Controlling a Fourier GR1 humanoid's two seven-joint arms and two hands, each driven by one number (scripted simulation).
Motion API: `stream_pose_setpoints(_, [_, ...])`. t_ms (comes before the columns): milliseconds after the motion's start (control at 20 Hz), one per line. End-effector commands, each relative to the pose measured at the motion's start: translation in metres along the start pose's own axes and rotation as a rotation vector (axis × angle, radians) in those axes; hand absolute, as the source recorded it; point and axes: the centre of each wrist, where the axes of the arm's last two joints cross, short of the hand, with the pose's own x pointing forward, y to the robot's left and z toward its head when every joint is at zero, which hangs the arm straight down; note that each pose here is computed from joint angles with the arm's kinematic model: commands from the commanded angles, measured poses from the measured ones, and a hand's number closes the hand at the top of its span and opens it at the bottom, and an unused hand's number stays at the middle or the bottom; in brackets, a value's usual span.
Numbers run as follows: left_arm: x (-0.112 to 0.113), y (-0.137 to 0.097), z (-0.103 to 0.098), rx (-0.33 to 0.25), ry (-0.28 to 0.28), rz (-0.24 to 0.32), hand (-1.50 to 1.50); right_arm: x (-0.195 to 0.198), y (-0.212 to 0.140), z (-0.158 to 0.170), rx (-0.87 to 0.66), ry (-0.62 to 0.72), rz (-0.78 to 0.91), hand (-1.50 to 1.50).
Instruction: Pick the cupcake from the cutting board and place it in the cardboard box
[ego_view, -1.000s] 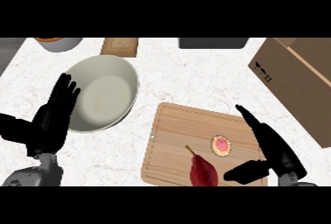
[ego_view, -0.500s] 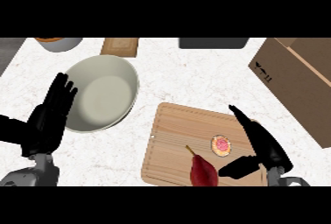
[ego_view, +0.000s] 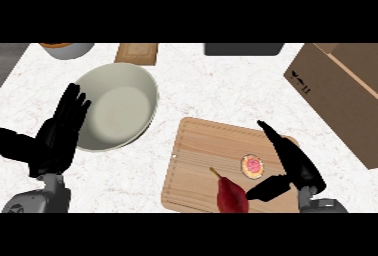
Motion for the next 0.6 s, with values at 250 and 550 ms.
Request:
stream_pose_setpoints(250, [0.009,0.007,0.01,0.019,-0.008,-0.001,0.0,0.002,0.014,-0.018,0.01,-0.012,0.013,-1.5])
stream_pose_setpoints(550, [0.006,-0.007,-0.015,-0.003,0.005,-0.002,0.0,-0.017,0.026,-0.01,-0.009,-0.054,0.039,1.5])
